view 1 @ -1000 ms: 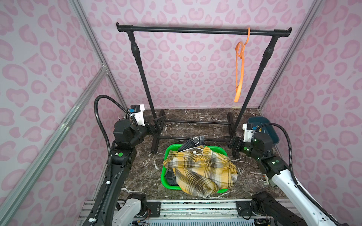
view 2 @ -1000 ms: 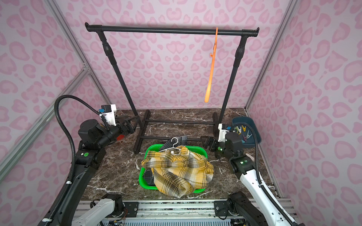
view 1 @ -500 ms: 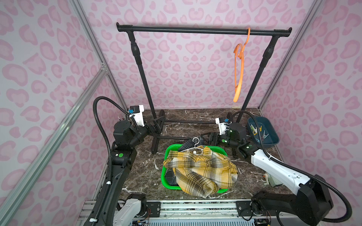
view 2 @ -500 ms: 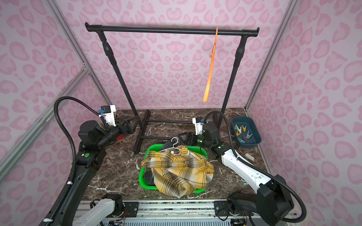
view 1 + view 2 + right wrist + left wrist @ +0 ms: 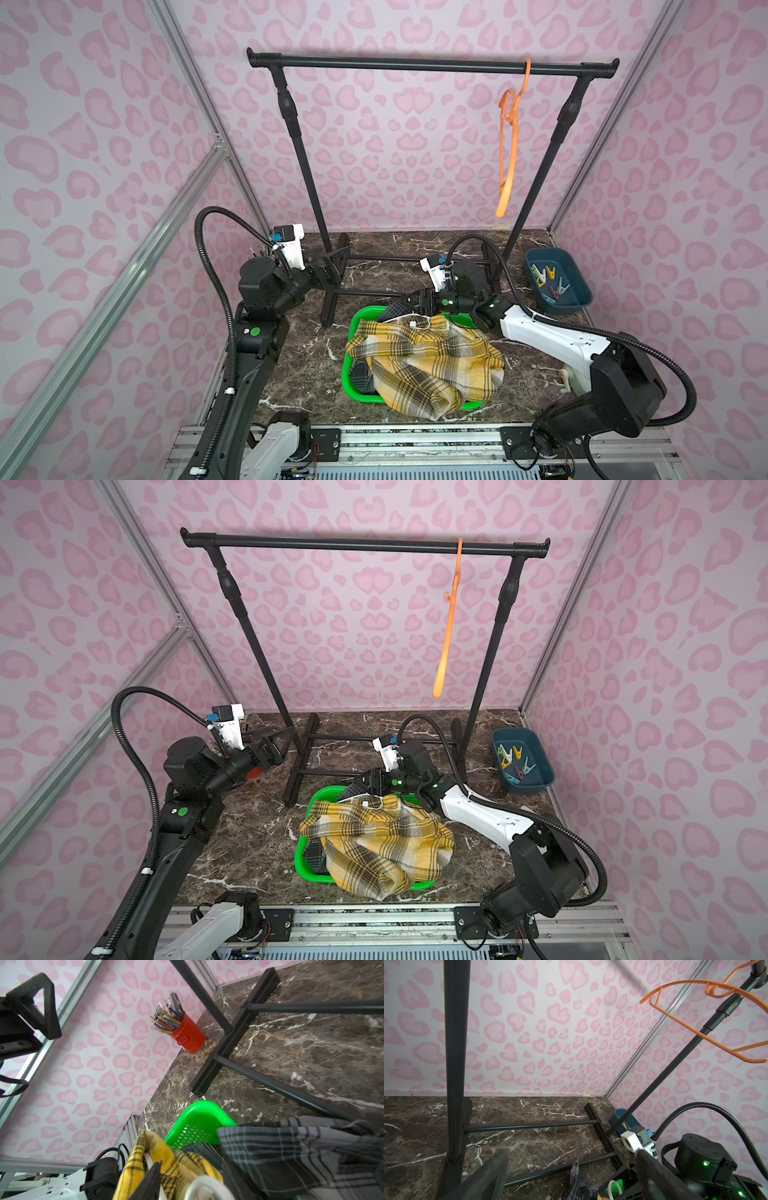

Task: Remove the clothespins securing long-sleeve shirts to the hanger
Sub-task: Pick up the hanger from the bin.

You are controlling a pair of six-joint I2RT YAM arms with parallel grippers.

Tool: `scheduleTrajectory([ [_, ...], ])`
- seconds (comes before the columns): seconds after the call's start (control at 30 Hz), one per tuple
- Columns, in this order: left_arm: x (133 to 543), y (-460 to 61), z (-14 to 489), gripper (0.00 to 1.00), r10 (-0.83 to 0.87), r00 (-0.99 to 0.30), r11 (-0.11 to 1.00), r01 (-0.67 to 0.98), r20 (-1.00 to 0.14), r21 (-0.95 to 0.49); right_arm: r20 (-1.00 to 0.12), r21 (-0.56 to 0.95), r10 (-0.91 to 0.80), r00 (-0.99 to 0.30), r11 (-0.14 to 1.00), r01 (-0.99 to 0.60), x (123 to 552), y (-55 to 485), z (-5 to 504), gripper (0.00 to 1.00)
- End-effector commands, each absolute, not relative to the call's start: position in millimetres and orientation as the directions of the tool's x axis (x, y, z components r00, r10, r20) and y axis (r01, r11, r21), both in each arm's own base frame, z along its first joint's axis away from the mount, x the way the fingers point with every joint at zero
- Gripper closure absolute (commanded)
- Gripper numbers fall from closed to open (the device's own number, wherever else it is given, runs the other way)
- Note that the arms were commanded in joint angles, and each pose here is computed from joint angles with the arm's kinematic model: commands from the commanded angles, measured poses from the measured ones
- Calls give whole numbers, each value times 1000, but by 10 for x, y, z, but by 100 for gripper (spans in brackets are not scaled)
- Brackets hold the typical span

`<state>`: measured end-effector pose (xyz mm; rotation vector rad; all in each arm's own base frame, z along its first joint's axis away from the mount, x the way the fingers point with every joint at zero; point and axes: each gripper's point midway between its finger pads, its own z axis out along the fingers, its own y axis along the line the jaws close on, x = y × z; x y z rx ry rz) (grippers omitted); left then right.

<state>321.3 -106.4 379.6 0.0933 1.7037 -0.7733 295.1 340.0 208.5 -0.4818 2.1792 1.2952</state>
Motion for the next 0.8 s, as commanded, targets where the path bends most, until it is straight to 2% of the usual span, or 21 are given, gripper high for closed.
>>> scheduleTrajectory([
  [0.0,3201,-1060,3830,2,-325,-277,778,465,-904,-422,-636,682,-35,-771,441,-583,2896,3437,2148,66],
  [0.1,3205,-1064,3827,2,-325,-278,777,466,-904,-423,-651,656,-48,-757,466,-594,2870,3398,2177,97],
  [0.13,3203,-1067,3835,2,-326,-278,775,468,-904,-424,-667,640,-51,-743,471,-607,2867,3385,2226,100],
  [0.3,3213,-1120,3820,2,-326,-308,755,484,-894,-442,-804,471,-89,-588,508,-721,2915,3273,2642,100],
  [0.47,3246,-1270,3675,1,-276,-443,709,505,-853,-492,-936,235,-116,-332,497,-836,2896,3159,3287,100],
  [0.67,3251,-1378,3360,0,-197,-620,682,469,-760,-560,-977,44,-175,-124,403,-914,2722,3084,3702,100],
  [0.77,3228,-1425,3232,0,-160,-683,674,452,-713,-584,-975,-8,-211,-75,366,-930,2646,3080,3792,100],
])
